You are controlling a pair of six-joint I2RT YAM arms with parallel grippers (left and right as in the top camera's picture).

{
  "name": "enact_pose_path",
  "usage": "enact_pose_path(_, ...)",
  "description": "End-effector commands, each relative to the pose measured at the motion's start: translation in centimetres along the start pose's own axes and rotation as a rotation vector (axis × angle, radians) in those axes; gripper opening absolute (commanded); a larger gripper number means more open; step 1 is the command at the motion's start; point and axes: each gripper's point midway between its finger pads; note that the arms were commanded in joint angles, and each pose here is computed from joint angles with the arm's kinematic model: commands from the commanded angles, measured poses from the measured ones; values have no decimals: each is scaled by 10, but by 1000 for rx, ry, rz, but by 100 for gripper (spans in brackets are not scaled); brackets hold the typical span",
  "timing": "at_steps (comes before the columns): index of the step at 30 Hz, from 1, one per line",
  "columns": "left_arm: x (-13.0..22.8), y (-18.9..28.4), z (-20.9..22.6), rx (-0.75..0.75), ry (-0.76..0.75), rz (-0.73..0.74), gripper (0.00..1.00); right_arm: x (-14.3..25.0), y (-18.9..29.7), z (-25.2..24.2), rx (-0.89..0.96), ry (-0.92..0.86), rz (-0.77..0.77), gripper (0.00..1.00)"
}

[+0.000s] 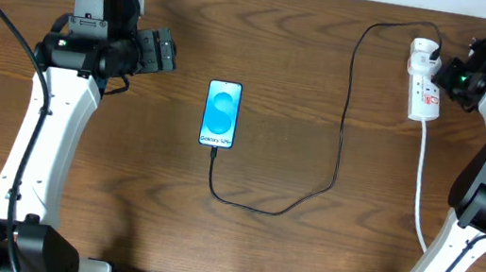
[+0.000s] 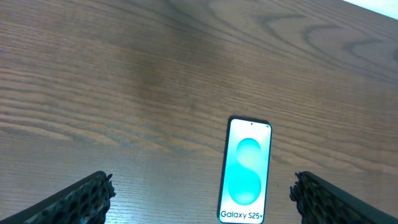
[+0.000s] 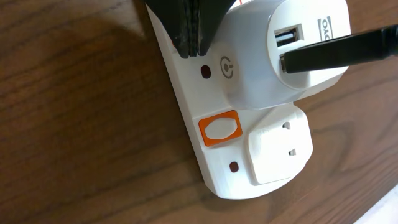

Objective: Plug charger to phone and switch on socket
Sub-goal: 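Press the orange switch down with the right gripper tip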

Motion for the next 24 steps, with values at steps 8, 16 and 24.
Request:
enact_pose_path(8, -4, 5, 2, -12, -8, -17, 95, 47, -19, 40, -99, 70, 126, 1)
enact_pose_path(16, -4, 5, 2, -12, -8, -18, 95, 58, -22, 56, -112, 112, 163, 1)
enact_pose_path(24, -4, 5, 2, -12, -8, -17, 95, 72, -26, 67, -121, 136, 197, 1)
Point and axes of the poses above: each gripper's point midway between its finger pads, its own y axis back along the fingers, its own z axis along the line the jaws close on, x = y × z, and after that the axes turned 3 degrees about y, right-handed
